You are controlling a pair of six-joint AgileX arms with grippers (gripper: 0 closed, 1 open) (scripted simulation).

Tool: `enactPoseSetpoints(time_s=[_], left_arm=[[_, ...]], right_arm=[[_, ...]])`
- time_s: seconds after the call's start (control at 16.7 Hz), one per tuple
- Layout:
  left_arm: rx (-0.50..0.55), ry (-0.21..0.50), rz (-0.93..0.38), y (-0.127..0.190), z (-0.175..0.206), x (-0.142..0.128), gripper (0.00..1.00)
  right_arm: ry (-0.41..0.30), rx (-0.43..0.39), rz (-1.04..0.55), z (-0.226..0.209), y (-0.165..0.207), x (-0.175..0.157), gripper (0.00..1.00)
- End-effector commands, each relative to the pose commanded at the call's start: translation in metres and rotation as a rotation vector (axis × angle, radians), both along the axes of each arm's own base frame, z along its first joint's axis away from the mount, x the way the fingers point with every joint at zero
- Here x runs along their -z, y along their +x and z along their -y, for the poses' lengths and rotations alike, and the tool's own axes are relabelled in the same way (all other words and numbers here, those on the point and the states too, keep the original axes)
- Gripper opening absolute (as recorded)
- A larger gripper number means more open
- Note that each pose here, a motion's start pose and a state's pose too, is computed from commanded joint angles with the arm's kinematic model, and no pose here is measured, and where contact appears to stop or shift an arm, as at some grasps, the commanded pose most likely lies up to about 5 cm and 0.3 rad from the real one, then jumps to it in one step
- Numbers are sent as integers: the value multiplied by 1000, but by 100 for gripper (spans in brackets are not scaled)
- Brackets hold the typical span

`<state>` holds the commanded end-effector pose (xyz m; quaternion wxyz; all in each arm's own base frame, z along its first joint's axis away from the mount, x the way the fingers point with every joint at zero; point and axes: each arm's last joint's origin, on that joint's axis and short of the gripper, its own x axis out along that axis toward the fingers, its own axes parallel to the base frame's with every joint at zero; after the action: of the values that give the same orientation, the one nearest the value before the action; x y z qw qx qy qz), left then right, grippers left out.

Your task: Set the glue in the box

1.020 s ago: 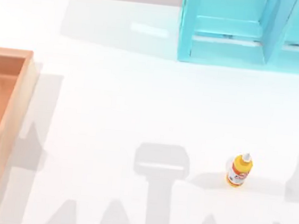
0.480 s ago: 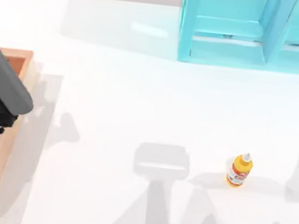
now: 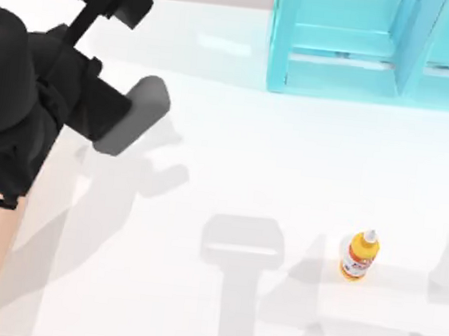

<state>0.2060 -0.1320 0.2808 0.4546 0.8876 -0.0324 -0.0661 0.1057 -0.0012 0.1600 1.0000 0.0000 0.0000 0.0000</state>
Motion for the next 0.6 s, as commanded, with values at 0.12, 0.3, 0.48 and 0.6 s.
enactPoseSetpoints(time_s=[0.12, 0.3, 0.48, 0.6], left_arm=[[14, 232, 12, 10, 22, 1, 100], [19, 567, 11, 23, 52, 11, 100], [15, 888, -11, 36, 79, 27, 100], [13, 1098, -36, 43, 96, 41, 100]], right_arm=[[0, 0, 0, 0, 0, 0, 100], [0, 0, 0, 0, 0, 0, 100], [0, 0, 0, 0, 0, 0, 100], [0, 0, 0, 0, 0, 0, 100]])
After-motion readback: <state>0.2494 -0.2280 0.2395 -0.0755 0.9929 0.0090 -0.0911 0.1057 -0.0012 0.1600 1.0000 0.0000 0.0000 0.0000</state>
